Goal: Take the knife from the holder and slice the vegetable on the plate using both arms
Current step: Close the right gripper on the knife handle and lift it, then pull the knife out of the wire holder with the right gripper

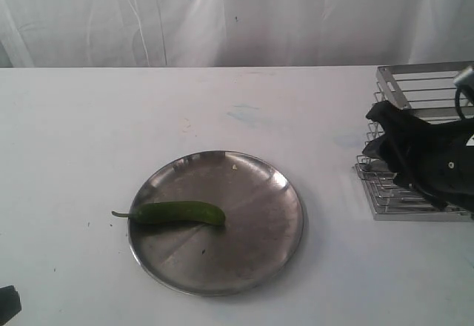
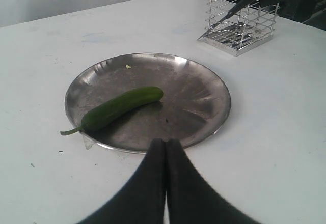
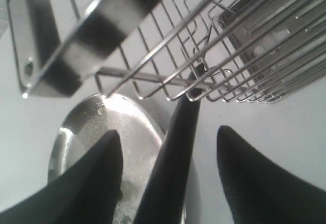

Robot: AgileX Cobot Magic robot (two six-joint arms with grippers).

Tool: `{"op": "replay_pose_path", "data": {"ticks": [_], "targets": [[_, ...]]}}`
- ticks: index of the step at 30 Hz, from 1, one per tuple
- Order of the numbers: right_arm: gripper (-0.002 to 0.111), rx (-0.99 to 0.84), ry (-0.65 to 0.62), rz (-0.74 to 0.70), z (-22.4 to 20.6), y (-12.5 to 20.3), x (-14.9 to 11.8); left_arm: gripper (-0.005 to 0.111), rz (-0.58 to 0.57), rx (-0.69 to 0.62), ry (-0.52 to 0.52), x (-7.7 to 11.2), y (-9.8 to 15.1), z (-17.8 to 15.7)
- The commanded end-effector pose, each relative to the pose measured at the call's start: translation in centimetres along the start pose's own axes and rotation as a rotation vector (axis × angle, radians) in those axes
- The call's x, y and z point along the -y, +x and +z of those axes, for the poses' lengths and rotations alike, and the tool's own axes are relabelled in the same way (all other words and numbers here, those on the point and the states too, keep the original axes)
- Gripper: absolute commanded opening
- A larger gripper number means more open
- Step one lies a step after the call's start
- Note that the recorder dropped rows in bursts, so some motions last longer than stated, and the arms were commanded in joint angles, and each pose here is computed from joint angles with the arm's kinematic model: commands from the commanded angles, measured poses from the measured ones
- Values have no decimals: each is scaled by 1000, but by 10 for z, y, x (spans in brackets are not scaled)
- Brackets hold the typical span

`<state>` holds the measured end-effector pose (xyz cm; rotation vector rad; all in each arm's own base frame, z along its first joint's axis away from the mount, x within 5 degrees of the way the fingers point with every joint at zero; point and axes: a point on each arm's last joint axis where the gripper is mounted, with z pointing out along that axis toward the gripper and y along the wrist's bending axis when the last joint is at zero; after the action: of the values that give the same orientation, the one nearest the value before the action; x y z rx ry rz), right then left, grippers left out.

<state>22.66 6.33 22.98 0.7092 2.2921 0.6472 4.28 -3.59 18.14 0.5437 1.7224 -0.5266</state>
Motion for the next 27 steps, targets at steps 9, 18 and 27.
{"op": "replay_pose_path", "data": {"ticks": [9,18,27], "targets": [[20,37,-9,-109,4,-5,-2,0,-7,3,4,0,1,0],[8,18,-1,-315,3,-4,-3,0,-7,3,4,0,1,0],[8,-19,-25,-492,-5,-15,-23,0,-7,3,4,0,1,0]]}}
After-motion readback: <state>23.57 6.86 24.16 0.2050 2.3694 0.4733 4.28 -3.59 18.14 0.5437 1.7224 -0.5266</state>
